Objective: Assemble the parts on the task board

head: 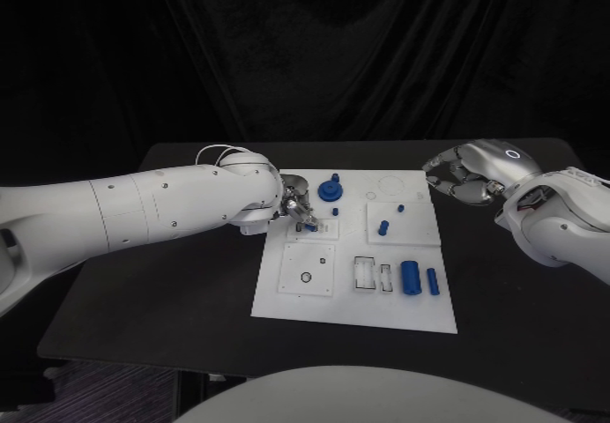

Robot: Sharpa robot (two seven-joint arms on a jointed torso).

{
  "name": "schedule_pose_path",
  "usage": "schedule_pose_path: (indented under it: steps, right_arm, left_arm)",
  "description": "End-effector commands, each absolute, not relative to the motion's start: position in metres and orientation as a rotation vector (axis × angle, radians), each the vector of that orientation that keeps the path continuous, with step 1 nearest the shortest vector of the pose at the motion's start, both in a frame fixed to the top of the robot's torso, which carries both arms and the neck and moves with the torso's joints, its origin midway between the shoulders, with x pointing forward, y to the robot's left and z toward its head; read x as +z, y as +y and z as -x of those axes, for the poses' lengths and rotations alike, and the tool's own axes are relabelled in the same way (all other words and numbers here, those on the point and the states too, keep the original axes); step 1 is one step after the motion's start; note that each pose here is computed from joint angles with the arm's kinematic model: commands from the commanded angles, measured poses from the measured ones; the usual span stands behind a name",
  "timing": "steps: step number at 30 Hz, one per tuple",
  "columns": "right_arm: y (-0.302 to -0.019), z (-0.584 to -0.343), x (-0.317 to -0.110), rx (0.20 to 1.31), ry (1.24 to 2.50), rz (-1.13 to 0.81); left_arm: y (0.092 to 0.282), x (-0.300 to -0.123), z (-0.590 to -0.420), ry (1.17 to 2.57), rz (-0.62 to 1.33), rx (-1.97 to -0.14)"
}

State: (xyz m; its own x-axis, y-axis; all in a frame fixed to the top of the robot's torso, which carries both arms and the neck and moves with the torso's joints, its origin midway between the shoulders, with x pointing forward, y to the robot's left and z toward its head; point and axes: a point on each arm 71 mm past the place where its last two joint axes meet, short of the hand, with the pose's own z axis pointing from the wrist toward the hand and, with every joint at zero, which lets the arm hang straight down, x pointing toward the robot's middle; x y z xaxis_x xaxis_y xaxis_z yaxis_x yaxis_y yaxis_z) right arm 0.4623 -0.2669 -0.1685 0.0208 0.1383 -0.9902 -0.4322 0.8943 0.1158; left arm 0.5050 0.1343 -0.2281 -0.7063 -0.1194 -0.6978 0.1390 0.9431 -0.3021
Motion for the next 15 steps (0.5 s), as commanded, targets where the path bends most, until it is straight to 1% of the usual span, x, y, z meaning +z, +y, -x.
schedule_pose_path:
  steps: [1, 15]
  right_arm:
    - [-0.2675, -0.4624, -0.1692, 0.439, 1.490, 0.236]
    - [-0.2668, -0.4636, -0.1695, 0.440, 1.490, 0.239]
  left_arm:
    - [0.1333, -0.2261, -0.5068, 2.292, -0.010, -0.446]
    - [0.1277, -0.2296, -0.5063, 2.315, -0.033, -0.449]
